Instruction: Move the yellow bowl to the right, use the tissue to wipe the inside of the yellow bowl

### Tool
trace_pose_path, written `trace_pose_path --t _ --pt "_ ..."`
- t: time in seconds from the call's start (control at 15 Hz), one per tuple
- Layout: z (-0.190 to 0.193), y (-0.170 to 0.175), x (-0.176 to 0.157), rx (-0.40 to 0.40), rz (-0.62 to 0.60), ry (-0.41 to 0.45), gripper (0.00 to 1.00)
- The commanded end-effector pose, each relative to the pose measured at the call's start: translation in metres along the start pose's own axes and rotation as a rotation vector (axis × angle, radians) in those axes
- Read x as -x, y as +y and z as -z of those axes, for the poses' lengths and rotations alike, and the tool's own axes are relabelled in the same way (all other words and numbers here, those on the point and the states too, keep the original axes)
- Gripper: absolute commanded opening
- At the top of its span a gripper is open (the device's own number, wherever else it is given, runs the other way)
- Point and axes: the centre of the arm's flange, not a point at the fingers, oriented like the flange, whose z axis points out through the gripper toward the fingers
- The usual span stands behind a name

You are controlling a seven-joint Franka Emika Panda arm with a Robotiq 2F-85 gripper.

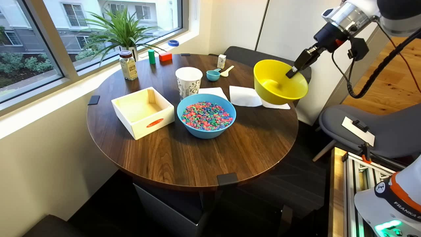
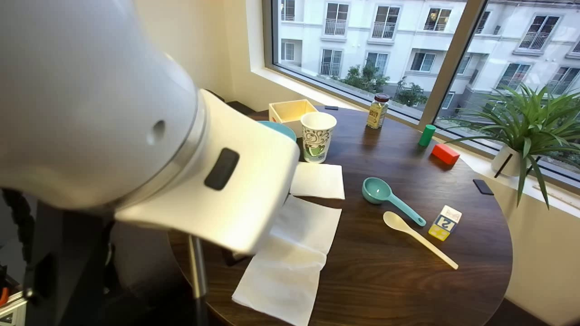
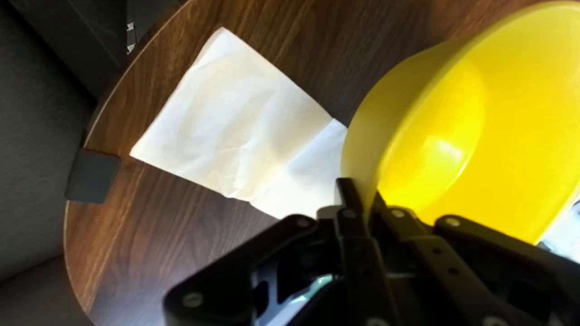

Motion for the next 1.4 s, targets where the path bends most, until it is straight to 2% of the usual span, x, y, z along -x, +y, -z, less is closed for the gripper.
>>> trace_pose_path --t 0.0,0.47,0.93,1.33 --pt "0.010 0.027 -0.003 -0.035 -0.165 0.104 0.01" --pt "0.000 0.066 -0.024 -0.011 -0.426 0.213 0.01" --pt "-0.022 0.099 -0.039 0.013 -0.625 0.204 0.01" --pt "-0.041 0.123 -0.051 0.030 -0.732 0.187 0.01"
